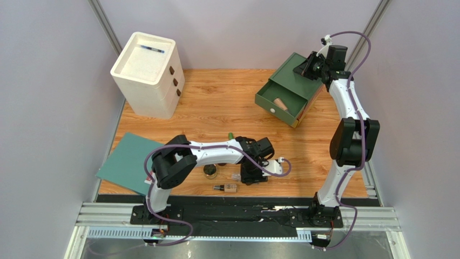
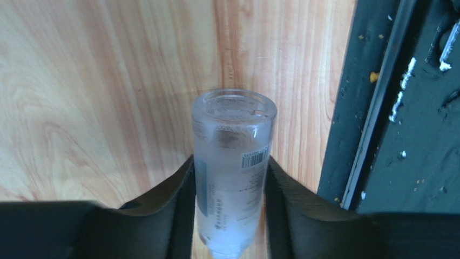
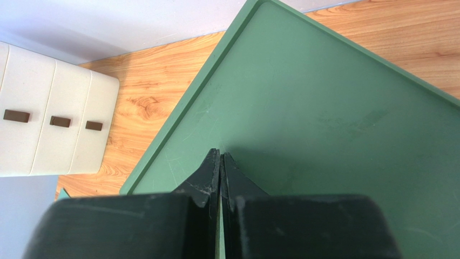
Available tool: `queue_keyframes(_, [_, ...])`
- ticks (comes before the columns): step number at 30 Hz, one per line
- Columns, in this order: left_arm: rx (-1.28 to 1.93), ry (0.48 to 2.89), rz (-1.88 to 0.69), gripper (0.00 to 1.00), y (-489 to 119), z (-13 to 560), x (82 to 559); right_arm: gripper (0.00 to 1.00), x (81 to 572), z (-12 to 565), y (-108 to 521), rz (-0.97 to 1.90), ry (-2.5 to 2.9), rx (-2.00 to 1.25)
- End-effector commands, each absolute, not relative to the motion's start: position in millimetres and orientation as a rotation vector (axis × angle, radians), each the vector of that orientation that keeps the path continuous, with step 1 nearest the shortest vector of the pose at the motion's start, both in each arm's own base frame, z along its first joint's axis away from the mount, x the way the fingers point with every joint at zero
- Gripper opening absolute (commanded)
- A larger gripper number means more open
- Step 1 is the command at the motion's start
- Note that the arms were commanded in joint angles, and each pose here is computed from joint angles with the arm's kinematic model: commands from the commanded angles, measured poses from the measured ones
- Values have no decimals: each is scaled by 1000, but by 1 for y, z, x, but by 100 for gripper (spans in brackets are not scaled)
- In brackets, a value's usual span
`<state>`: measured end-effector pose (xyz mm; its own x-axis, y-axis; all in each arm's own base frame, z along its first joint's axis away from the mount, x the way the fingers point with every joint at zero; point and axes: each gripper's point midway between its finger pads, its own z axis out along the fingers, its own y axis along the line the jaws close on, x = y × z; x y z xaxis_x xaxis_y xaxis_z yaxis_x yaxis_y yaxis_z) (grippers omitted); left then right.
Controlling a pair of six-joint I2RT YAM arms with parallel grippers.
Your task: Organize the makeup
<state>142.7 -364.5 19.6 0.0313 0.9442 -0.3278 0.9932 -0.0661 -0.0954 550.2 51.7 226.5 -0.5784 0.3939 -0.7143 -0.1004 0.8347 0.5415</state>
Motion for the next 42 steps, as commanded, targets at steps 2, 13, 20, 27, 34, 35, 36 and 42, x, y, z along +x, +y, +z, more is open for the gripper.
queue_keyframes(2, [2144, 1996, -346, 0, -378, 3, 163, 2, 457, 63, 54, 609, 2693, 425])
queue_keyframes(13, [1641, 1828, -355, 0, -440, 136, 232, 2, 462, 72, 52, 599, 2687, 407])
queue_keyframes(20, [1116, 1660, -531, 0, -441, 277, 297, 2, 472, 75, 54, 617, 2675, 415])
queue_keyframes(27, [717, 1531, -843, 0, -453, 369, 350, 2, 479, 76, 53, 610, 2673, 413])
queue_keyframes(34, [345, 1492, -1269, 0, -477, 400, 392, 2, 484, 78, 51, 593, 2669, 405])
queue_keyframes(35, [322, 1490, -1302, 0, -480, 401, 394, 1, 484, 79, 51, 593, 2668, 404])
queue_keyframes(36, [291, 1498, -1350, 0, -486, 399, 398, 2, 484, 79, 51, 595, 2668, 401])
queue_keyframes(42, [126, 1488, -1507, 0, -498, 393, 408, 1, 484, 75, 51, 601, 2674, 407])
